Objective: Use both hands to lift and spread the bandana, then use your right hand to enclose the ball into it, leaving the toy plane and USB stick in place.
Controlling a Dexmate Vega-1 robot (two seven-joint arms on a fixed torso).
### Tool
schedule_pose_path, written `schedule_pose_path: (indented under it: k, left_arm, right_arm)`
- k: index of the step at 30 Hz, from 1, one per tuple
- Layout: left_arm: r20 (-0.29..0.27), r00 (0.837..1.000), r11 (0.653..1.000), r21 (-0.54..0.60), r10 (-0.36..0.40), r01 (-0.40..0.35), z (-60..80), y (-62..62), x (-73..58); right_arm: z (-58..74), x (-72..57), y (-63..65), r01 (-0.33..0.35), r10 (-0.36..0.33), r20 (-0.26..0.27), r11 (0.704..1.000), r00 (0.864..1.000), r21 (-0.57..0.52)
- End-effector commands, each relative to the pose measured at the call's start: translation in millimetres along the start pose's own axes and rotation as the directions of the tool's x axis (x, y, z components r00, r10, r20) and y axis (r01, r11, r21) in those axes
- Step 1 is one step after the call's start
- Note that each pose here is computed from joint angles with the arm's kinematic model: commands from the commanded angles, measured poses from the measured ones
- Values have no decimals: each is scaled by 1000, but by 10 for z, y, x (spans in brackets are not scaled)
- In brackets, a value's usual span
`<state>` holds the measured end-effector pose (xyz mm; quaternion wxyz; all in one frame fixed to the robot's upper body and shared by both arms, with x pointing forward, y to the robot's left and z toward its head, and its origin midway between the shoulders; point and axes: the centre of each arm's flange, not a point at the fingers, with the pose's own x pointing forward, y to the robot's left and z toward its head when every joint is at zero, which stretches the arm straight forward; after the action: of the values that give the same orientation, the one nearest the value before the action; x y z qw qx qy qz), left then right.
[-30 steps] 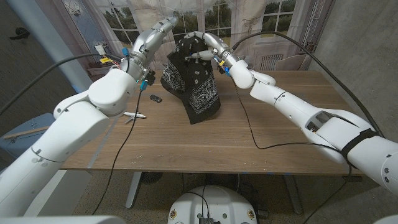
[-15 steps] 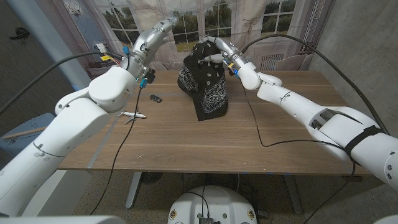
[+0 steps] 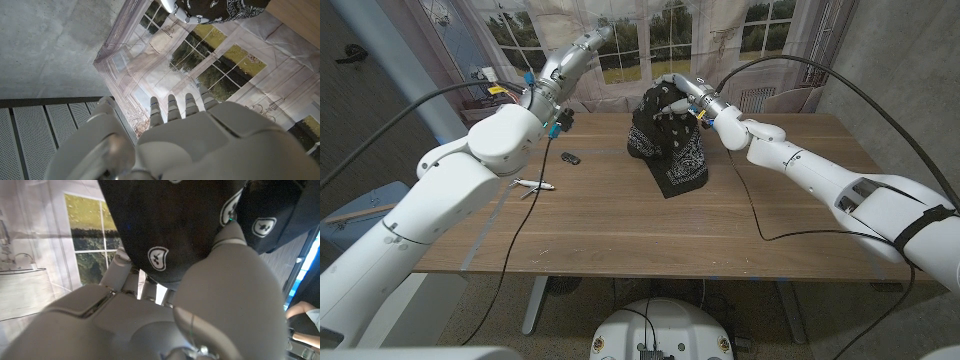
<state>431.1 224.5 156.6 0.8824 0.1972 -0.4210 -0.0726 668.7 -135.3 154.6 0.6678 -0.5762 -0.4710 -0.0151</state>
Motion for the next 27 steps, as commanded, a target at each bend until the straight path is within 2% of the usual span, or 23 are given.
schedule_pose_path:
  k: [1,4,11,15,18,21,25,27]
  left_arm:
    - [8,1000,1000,-3,-13,13,12,-39,87]
    - [8,1000,1000,-6,-15,15,8,-43,102]
    - [5,1000,1000,-5,-7,7,0,-52,117]
    - [5,1000,1000,-8,-14,14,-4,-65,137]
    - [7,1000,1000,-6,-16,16,-5,-73,150]
    - [7,1000,1000,-6,-18,18,-7,-77,155]
    - [4,1000,1000,-8,-15,15,-14,-75,157]
    - [4,1000,1000,-6,-14,14,-14,-74,159]
  right_arm:
    - [-193,-177,-63,11,-10,-23,999,1000,50]
    - [-161,-172,-135,24,-25,4,991,1000,131]
    - [-20,-132,-279,6,-41,102,945,994,328]
    - [36,-102,-339,-22,-55,156,892,986,452]
    - [15,-72,-374,-35,-69,166,833,984,552]
    - [-95,-52,-393,-30,-81,144,766,986,642]
    - [-318,-41,-352,-7,-88,80,629,993,778]
    - [-425,-46,-316,14,-86,43,571,995,821]
